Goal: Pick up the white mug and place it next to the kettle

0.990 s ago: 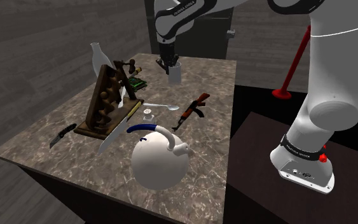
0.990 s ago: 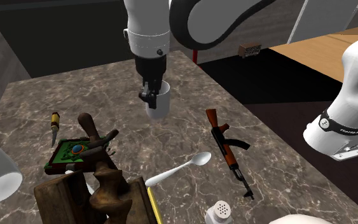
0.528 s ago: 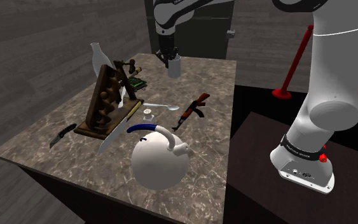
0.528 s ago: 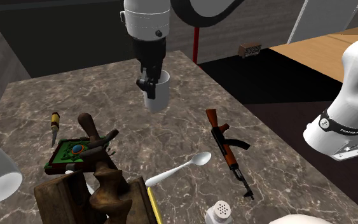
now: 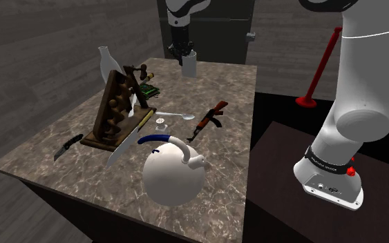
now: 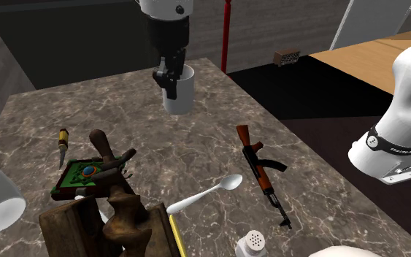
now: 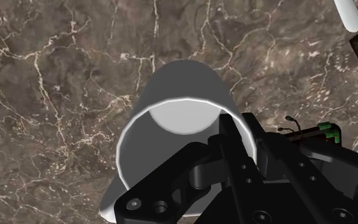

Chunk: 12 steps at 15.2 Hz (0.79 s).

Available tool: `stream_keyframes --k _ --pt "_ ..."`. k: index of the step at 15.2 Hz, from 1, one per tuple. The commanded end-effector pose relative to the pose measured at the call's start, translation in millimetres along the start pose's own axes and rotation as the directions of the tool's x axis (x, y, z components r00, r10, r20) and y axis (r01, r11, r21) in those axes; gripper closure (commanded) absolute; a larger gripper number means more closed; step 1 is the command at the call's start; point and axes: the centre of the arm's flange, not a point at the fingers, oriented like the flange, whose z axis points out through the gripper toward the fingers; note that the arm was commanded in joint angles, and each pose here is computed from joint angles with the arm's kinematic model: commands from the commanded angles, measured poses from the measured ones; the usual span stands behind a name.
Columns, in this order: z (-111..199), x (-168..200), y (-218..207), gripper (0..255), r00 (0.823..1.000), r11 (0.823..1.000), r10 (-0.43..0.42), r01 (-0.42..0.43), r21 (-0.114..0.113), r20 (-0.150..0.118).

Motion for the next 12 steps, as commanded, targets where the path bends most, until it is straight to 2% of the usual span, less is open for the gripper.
stream_keyframes --k 1,12 --pt "-10.1 1.0 0.0 255 1.000 1.000 0.000 0.000 0.000 0.000" --pt "-68.0 5.4 1.6 255 1.000 1.000 0.000 0.000 0.000 0.000"
